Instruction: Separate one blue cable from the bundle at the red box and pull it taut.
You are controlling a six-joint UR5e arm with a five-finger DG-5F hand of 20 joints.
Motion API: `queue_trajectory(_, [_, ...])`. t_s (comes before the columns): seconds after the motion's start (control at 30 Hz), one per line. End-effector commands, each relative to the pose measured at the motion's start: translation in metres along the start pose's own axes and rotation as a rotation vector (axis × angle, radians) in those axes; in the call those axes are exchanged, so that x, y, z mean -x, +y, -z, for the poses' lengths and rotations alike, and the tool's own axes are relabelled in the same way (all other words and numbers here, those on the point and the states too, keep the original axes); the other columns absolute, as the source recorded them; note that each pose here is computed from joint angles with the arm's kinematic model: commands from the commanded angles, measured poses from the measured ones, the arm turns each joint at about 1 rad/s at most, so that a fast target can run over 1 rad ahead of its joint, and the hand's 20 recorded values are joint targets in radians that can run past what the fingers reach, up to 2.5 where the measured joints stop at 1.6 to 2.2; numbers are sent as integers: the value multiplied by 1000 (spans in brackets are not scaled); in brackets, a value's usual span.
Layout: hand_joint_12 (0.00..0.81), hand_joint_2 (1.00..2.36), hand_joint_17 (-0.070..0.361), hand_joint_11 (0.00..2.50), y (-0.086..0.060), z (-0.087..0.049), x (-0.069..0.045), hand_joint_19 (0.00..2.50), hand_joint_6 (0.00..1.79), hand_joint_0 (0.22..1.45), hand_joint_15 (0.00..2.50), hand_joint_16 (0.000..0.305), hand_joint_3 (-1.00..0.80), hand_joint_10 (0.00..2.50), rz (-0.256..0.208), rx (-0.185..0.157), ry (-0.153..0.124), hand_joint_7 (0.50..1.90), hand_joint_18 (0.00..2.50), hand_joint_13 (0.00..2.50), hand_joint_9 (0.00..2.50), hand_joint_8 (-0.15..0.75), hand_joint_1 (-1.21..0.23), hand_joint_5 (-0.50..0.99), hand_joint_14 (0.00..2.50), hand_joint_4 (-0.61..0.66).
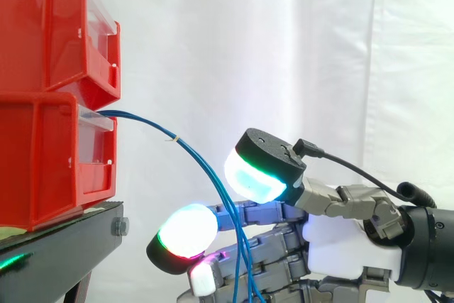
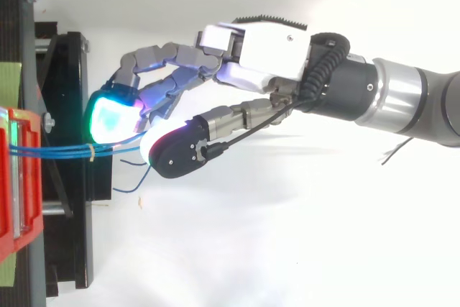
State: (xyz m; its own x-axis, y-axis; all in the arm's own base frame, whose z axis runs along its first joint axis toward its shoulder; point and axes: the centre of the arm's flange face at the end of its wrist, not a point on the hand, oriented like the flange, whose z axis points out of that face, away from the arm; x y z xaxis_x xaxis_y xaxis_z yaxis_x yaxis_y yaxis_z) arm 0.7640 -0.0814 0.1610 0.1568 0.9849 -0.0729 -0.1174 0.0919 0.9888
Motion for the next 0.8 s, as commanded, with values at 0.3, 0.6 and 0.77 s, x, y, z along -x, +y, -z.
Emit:
queue_trajectory(0.3, [383,1005,142,722,7,-6,-10,646,501,580,486,63,-442,17,-14,34,12,1081,716,754,726,305,-614,-187,19,241])
queue_trajectory(0.6, [379,1011,141,742,19,-15,-15,657,500,608,510,63,-371,17,-21,58,14,1112,733,784,740,304,-606,-185,19,221])
queue_trajectory(0.77, [380,1013,140,757,19,-15,-15,656,500,616,517,62,-345,16,-25,58,14,1125,738,792,748,305,-607,-181,17,218])
